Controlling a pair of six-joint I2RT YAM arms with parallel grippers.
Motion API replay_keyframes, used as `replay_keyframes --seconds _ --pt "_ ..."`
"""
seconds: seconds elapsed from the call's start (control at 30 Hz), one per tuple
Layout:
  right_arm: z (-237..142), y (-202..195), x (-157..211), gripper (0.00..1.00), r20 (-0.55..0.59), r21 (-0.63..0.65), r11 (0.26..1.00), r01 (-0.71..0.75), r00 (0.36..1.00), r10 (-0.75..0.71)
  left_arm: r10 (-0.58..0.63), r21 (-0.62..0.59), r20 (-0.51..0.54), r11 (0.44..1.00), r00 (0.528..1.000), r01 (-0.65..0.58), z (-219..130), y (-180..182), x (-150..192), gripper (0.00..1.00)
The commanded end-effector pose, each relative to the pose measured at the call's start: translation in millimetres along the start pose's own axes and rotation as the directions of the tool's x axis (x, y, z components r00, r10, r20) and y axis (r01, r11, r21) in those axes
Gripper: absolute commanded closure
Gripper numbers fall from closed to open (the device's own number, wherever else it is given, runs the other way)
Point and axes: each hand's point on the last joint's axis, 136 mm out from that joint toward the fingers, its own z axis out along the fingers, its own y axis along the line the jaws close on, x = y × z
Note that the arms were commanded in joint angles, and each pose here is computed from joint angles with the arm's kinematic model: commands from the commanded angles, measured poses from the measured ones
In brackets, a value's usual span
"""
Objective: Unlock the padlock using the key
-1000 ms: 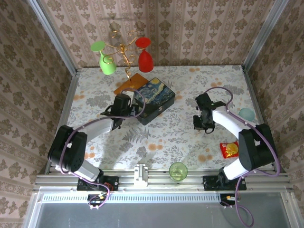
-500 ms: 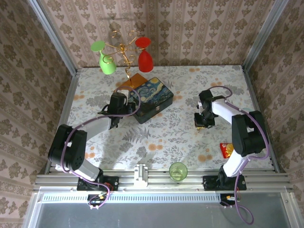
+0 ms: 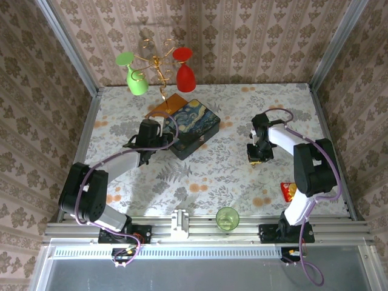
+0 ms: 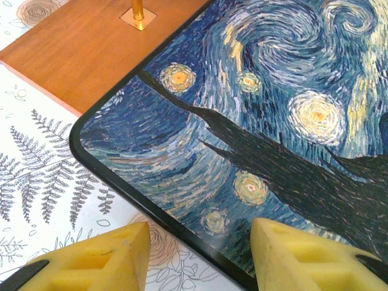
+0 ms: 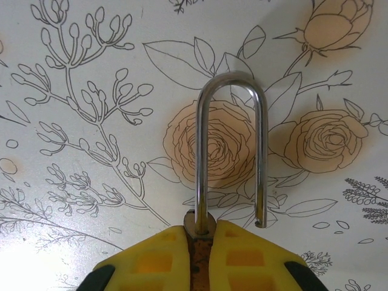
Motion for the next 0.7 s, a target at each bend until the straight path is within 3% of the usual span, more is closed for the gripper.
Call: replay_keyframes --seconds 0.0,0.17,0.27,0.53,0.63,0.67 --pt "17 -40 15 0.92 -0.093 0.203 0.979 0.023 0.996 -0.004 0.000 0.010 -0.089 1.000 0.996 0.001 -4 -2 28 0.53" --pt "-9 -55 9 0.95 -0.036 0.363 0.930 0.055 0.998 -0.045 0.008 0.009 -0.094 1.000 0.996 -0.007 -5 -3 29 0.53" --pt "-24 -57 4 0.89 -0.047 0.461 0.881 0.104 0.995 -0.092 0.008 0.010 -0.094 1.000 0.996 -0.007 -5 -3 29 0.52" --pt "15 -40 9 0.87 -0.112 0.398 0.904 0.158 0.986 -0.123 0.007 0.011 -0.101 1.000 0.995 -0.006 -3 -3 34 0.51" --pt "14 -34 9 0.74 -0.093 0.379 0.912 0.157 0.987 -0.131 0.004 0.012 -0.103 1.000 0.995 -0.003 -3 -2 35 0.51" --pt "15 -31 8 0.74 -0.087 0.358 0.921 0.156 0.987 -0.133 0.003 0.014 -0.101 1.000 0.995 -0.002 -3 -3 34 0.51"
